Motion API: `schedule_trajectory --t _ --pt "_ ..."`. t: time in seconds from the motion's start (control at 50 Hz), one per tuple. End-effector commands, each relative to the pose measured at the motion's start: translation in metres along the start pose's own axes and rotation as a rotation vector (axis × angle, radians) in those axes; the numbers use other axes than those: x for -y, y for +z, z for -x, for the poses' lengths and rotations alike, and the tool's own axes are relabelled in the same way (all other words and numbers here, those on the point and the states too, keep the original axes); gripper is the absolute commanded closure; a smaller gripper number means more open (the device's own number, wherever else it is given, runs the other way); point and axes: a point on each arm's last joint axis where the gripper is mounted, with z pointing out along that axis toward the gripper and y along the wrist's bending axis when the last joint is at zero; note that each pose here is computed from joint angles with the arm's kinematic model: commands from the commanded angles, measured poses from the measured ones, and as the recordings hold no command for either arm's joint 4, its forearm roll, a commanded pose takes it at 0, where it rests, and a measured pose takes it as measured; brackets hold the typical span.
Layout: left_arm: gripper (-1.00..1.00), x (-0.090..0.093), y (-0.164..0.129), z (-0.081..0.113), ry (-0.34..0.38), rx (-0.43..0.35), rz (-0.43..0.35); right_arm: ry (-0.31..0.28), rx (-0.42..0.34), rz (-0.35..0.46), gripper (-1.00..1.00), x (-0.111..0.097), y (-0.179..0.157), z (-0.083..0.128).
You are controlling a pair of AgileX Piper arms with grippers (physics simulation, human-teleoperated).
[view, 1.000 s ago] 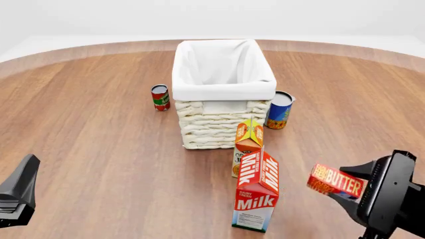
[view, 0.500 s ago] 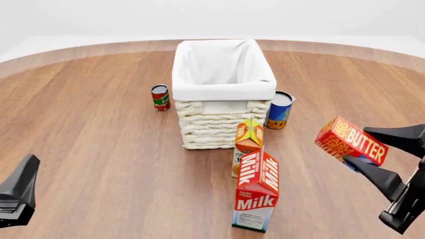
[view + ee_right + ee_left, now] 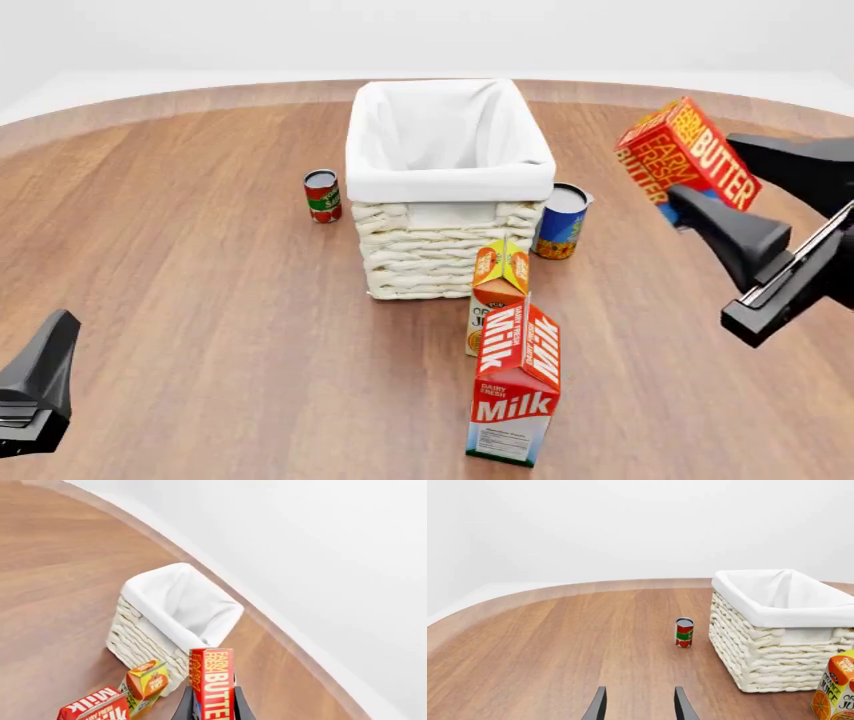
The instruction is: Pick up the butter and put it in the basket.
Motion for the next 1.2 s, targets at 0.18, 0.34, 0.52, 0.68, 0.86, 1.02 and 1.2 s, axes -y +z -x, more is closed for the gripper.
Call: schedule_trajectory --t 0.18,0.34,0.52,0.68,0.86,1.02,1.2 --pt "-1.0 0.0 0.0 0.0 0.0 0.0 0.0 0.233 0.07 -0.045 1.0 0.018 0.035 0.028" --pt "-1.0 0.0 0.0 0.0 0.0 0.0 0.0 0.31 0.175 -0.049 1.0 0.027 0.02 0.053" --pt "-1.0 0.0 0.0 0.0 0.0 0.0 0.0 0.411 0.211 0.027 1.0 0.025 0.022 0.072" --pt "-1.0 0.0 0.0 0.0 0.0 0.0 0.0 0.424 0.138 0.106 1.0 0.015 0.055 0.081" --pt "-1.0 0.0 0.0 0.0 0.0 0.0 0.0 0.456 0.085 0.146 1.0 0.011 0.079 0.09" --pt "-1.0 0.0 0.0 0.0 0.0 0.0 0.0 0.419 0.05 0.206 1.0 -0.003 0.106 0.099" --pt "-1.0 0.0 0.0 0.0 0.0 0.0 0.0 0.44 0.048 0.215 1.0 0.003 0.124 0.122"
